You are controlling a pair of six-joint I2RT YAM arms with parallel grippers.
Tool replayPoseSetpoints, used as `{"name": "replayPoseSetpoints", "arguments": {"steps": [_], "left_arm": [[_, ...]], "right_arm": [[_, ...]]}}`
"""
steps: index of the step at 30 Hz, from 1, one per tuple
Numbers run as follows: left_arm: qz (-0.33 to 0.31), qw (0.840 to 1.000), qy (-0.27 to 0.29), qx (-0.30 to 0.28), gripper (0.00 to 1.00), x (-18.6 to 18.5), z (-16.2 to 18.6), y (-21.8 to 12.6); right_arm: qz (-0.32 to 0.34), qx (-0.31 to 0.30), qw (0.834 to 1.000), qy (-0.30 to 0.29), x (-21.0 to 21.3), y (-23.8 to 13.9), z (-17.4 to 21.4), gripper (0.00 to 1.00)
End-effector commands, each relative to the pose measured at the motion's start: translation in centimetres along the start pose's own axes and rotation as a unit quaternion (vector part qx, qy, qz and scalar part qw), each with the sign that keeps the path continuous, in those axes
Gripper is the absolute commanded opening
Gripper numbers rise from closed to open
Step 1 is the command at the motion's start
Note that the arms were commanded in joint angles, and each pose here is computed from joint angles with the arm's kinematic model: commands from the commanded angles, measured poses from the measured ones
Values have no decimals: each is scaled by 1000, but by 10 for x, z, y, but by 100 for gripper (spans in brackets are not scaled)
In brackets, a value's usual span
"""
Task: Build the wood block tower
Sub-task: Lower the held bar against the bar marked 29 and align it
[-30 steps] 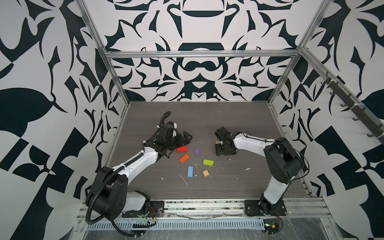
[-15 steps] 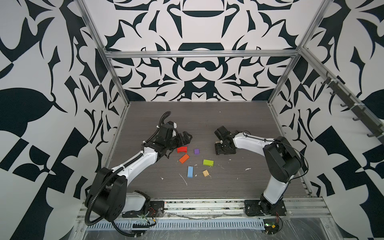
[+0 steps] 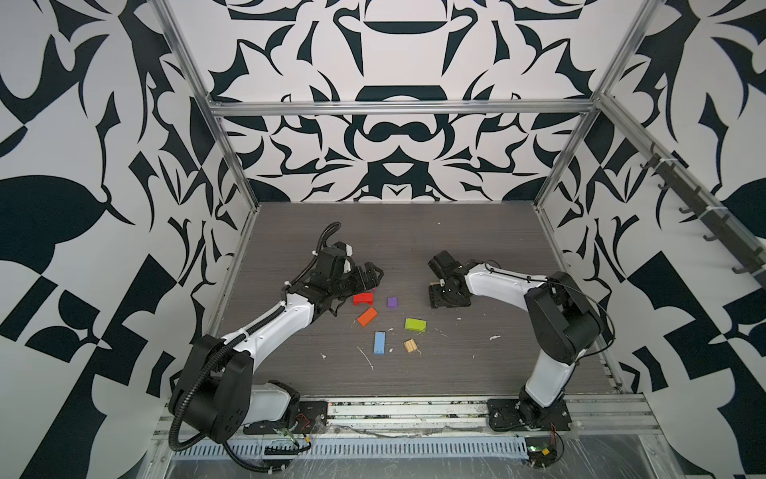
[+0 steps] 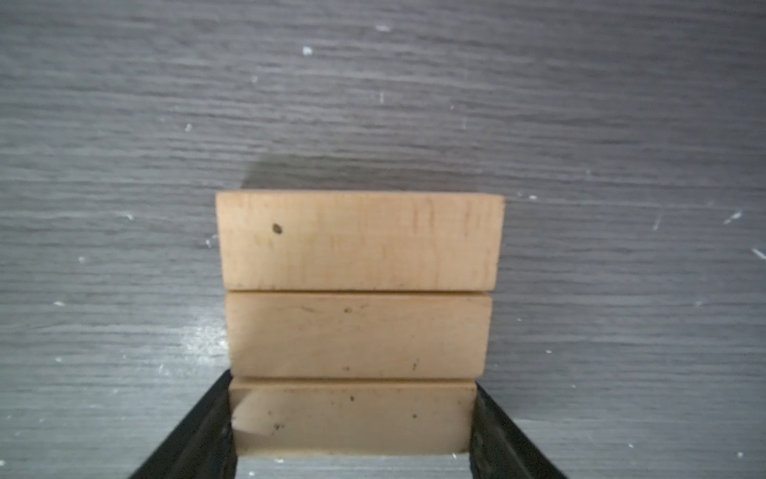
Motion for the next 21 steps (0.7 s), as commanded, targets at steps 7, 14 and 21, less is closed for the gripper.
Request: {"name": "replayPoseSetpoints", "arguments": {"steps": [7, 14, 21], "left_arm": [[6, 1000, 8, -9, 100, -6, -4, -7], [5, 1000, 8, -10, 100, -6, -5, -8], [5, 1000, 8, -10, 100, -6, -5, -7]], "right_arm": [[9, -13, 1000, 7, 0, 1, -12, 73], [12, -13, 1000, 8, -1, 1, -12, 74], [12, -11, 1000, 8, -1, 2, -12, 76]]}}
Point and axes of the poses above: each gripper's point midway between its finger pads, its own y axis out along the fingers, its own x axis along the line the jaws close on, z = x × y, the point moved 3 cm from there along -y, back along the fingers, and after that the axes turned 8 degrees about y, right-handed, at the moved point
